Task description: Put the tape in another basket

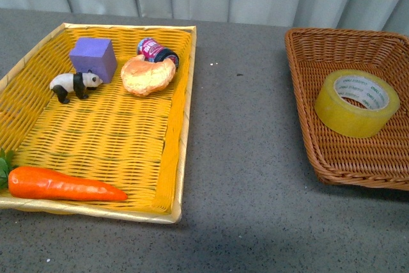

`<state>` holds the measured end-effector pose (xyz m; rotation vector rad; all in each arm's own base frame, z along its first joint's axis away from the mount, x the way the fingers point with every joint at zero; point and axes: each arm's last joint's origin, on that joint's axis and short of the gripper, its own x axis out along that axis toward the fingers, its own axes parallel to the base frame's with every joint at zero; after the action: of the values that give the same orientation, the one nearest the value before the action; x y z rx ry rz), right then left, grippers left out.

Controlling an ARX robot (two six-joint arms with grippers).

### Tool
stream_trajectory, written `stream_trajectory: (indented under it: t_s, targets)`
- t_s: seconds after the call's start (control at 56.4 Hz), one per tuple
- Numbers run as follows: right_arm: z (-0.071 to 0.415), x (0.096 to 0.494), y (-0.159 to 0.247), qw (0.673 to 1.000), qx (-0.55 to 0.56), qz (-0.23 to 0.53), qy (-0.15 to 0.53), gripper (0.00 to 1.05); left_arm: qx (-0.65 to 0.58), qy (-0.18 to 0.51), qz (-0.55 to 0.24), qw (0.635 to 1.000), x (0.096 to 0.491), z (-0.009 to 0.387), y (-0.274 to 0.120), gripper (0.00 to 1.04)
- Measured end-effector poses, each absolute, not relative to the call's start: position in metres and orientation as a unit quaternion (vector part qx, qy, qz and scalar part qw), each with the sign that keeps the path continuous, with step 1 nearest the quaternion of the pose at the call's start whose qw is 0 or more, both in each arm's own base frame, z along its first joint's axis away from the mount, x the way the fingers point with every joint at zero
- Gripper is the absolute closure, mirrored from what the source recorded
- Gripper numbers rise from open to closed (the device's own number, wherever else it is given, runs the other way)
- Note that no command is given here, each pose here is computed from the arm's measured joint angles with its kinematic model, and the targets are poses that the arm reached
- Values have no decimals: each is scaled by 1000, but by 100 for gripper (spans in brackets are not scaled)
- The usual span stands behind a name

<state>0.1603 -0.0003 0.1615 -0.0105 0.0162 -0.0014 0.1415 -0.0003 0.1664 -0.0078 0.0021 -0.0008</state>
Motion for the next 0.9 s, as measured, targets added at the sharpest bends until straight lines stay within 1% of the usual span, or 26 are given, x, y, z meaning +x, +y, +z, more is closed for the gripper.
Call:
stream_trajectory:
  t_s: [0.319, 0.905]
  targets:
    - [164, 137, 0, 1000, -5, -1, 4, 104, -4, -9, 0, 1000, 125, 172, 0, 101]
    - [169, 118, 0, 1000, -5, -1, -4, 104, -4, -11, -1, 1000, 111, 173, 0, 101]
